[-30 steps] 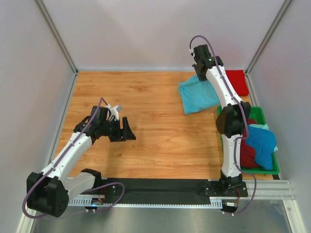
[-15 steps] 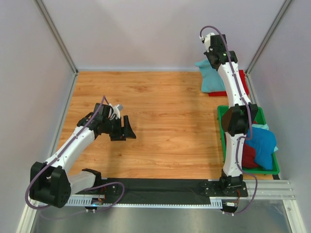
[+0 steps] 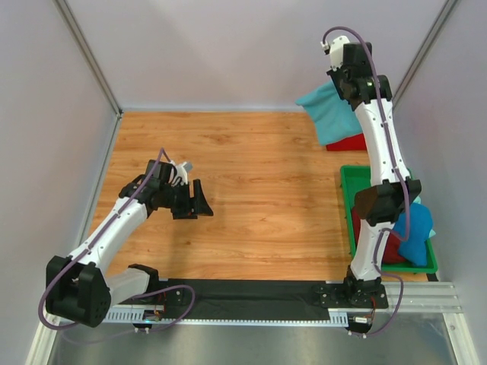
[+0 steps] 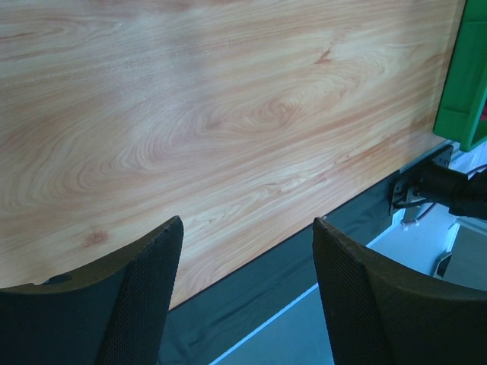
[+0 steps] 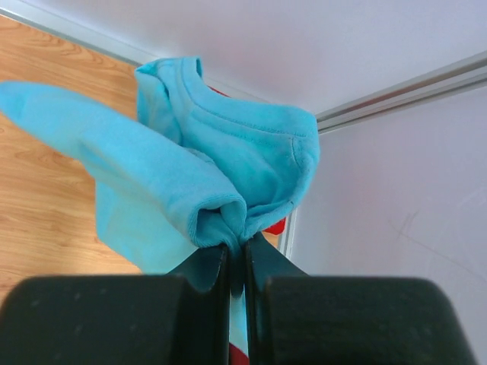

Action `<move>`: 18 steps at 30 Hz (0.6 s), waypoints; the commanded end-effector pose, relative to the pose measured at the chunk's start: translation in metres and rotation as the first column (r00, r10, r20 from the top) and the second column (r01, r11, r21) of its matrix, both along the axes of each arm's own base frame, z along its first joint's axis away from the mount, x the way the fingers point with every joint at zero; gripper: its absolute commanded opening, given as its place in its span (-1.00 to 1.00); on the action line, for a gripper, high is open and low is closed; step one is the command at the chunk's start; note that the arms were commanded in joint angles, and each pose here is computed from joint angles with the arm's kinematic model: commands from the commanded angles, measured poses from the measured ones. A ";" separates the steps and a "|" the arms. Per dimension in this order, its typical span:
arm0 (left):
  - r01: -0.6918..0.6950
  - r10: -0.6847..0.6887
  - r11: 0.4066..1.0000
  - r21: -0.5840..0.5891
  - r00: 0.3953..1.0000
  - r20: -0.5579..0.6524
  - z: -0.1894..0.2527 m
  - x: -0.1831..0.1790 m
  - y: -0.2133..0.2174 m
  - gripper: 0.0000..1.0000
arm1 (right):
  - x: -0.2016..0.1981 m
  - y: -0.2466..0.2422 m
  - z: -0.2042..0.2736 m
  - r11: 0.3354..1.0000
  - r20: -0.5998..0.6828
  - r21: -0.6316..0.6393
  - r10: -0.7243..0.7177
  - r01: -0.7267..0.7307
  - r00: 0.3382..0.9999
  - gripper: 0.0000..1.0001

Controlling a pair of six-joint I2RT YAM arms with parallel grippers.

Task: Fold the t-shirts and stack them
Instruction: Neatly place the folded tshirt to the corner

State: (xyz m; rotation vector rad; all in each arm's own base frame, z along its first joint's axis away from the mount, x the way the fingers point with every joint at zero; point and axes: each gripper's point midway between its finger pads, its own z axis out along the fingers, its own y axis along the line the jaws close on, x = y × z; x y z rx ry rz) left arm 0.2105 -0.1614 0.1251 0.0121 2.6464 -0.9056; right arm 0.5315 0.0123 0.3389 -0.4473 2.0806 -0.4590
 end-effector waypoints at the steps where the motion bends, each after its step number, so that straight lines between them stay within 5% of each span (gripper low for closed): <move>1: 0.021 -0.020 0.999 -0.028 0.999 0.042 0.013 0.001 -0.004 0.51 | -0.009 -0.007 0.016 1.000 0.027 -0.021 -0.016 0.017 1.000 -1.00; 18: -0.016 0.016 1.000 -0.012 0.999 -0.038 -0.004 -0.002 -0.003 0.51 | 0.065 -0.059 -0.072 0.997 -0.019 0.043 -0.071 0.072 0.997 -1.00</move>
